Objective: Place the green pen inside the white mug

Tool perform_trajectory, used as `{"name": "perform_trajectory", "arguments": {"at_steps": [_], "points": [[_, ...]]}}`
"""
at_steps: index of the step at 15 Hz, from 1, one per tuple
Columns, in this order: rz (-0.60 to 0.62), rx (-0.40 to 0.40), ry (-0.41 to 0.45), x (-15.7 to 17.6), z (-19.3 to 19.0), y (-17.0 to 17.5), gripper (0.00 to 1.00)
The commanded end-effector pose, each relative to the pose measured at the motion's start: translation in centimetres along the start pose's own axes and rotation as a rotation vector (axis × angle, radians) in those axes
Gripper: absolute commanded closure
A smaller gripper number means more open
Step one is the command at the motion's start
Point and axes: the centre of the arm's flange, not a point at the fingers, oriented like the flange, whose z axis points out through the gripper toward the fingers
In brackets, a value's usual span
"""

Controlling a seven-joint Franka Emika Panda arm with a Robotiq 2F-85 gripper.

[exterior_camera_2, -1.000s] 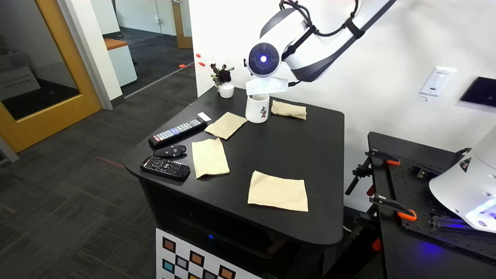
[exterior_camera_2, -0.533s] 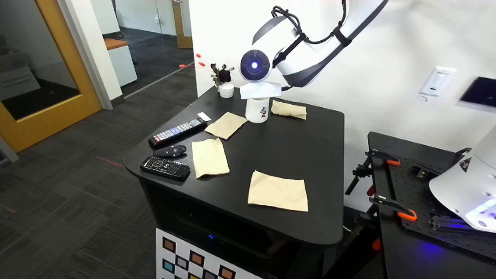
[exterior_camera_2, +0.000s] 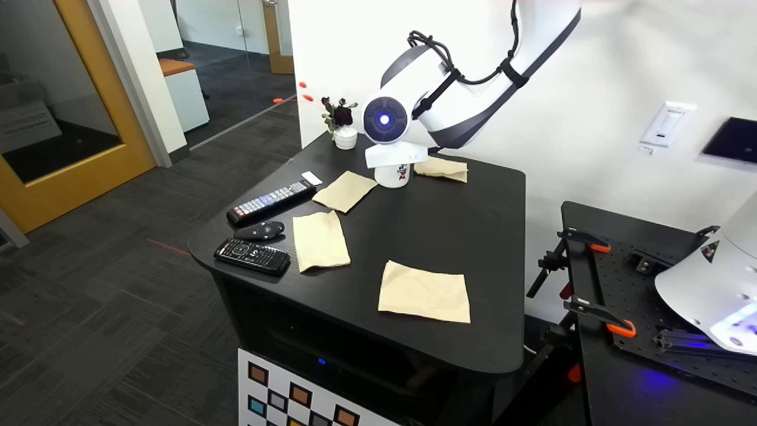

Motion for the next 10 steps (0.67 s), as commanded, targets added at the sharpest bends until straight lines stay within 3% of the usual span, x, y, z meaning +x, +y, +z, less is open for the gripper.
{"name": "perform_trajectory", "arguments": {"at_steps": [1,3,10], "points": [[-0.015,-0.019,-0.003,-0.66,-1.11,-0.31,0.62],[-0.016,-0.018,-0.005,-0.87,-1.43,-0.34,0.56],[-0.009,-0.029,0.007,-0.42,-1.60,-0.09,0.02]]}}
